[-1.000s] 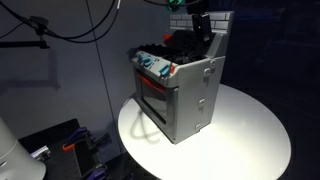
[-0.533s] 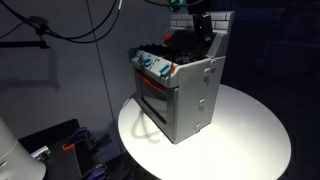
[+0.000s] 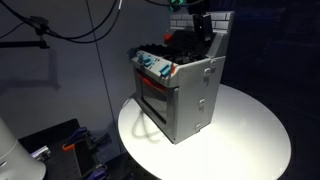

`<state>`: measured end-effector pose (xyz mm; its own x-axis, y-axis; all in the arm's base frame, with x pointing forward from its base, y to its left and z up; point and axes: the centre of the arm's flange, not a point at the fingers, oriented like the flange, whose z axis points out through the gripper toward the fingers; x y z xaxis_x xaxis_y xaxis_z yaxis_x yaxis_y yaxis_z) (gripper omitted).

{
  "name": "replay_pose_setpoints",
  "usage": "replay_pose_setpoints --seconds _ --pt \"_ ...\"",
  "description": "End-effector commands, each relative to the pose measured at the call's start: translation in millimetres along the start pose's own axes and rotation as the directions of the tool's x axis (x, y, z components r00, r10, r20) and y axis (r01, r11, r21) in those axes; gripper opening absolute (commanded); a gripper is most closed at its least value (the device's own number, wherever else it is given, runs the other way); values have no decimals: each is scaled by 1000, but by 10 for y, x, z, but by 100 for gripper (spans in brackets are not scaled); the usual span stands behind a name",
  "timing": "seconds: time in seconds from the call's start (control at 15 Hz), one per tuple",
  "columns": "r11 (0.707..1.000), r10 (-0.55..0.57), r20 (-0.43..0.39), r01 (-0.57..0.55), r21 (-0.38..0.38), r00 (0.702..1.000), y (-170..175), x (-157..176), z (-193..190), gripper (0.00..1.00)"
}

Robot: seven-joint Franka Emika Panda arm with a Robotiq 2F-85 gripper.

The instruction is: Press the top right knob on the stove

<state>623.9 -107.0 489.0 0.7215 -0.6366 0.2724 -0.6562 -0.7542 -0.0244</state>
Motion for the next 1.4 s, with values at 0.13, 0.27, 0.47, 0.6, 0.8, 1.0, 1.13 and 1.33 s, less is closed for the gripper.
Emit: replay_pose_setpoints --seconds 0.13,0.27,0.47,0.6,0.8,1.0,1.13,1.33 --pt "1000 -19 23 19 7 1000 72 -74 -100 100" --pt "1000 -25 40 25 9 999 110 -107 -143 100" --pt "999 -39 60 38 15 997 155 -159 -207 100" --pt "999 -48 78 46 17 996 187 -205 -269 100" --pt "997 -74 115 72 19 991 237 -298 -346 100" --pt "994 -107 173 105 22 979 282 -430 -416 100" --pt "991 -137 219 134 29 966 314 -515 -474 100" --pt "984 -175 288 172 35 942 377 -628 -595 100"
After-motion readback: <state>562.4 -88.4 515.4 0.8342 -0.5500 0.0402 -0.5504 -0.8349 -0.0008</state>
